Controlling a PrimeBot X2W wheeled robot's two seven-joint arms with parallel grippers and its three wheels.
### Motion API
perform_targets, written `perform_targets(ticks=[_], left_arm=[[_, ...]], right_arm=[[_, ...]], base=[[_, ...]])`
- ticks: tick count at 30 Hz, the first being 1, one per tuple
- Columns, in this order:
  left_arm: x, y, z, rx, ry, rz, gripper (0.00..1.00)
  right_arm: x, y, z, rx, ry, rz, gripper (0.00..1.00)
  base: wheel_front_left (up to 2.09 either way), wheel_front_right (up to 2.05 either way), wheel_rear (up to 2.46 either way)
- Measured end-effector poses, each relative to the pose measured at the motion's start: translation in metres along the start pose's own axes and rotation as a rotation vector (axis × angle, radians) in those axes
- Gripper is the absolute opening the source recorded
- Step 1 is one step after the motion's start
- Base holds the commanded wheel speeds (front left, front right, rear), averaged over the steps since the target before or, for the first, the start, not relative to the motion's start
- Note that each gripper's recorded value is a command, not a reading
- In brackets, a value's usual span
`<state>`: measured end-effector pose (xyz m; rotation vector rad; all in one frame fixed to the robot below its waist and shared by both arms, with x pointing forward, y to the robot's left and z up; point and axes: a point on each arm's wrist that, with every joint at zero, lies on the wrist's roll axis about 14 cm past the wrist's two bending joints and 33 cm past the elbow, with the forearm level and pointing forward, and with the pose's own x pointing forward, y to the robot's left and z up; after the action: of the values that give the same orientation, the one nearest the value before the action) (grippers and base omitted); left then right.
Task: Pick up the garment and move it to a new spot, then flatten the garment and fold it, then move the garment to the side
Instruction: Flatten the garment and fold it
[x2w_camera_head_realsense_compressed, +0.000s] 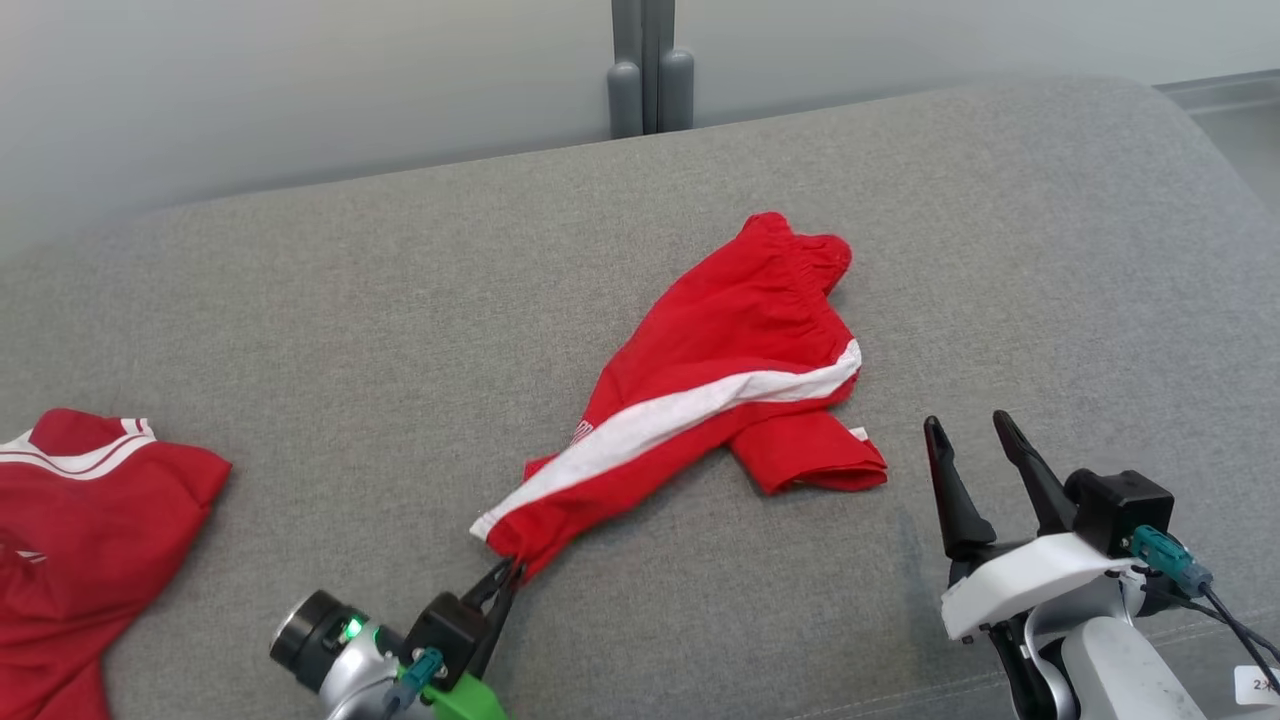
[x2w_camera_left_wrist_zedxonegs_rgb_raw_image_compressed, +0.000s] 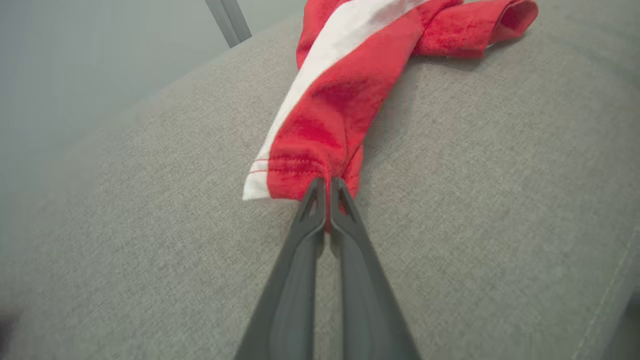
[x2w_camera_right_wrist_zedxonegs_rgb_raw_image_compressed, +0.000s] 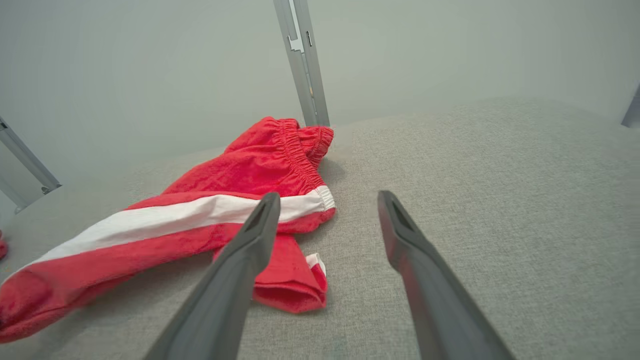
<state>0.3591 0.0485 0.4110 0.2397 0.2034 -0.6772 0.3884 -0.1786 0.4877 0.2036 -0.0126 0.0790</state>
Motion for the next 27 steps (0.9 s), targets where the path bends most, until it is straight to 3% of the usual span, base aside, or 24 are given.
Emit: perform_targets(ticks=[1, 8, 17, 20, 27], left_arm=[[-0.004, -0.001, -0.009, -0.004, 0.028, 0.001, 1.00], [-0.023, 0.001, -0.033, -0.092, 0.093, 0.092, 1.00], [-0.030, 0.028, -0.005, -0.344, -0.049, 0.305, 1.00], [-0.030, 0.028, -0.009, -0.419, -0.048, 0.322, 1.00], [-0.008, 0.035, 0.004, -0.467, -0.074, 0.301, 1.00]], right_arm=[[-0.002, -0.002, 0.001, -0.004, -0.001, -0.002, 1.00], [-0.012, -0.010, 0.010, -0.006, -0.027, -0.026, 1.00], [-0.012, -0.001, 0.018, 0.009, -0.055, -0.011, 1.00], [-0.011, 0.005, 0.018, 0.015, -0.056, 0.001, 1.00], [-0.012, 0.008, 0.013, 0.017, -0.042, 0.008, 1.00]], base=[[0.00, 0.00, 0.00], [0.00, 0.00, 0.00], [0.00, 0.00, 0.00], [0.00, 0.00, 0.00], [0.00, 0.00, 0.00]])
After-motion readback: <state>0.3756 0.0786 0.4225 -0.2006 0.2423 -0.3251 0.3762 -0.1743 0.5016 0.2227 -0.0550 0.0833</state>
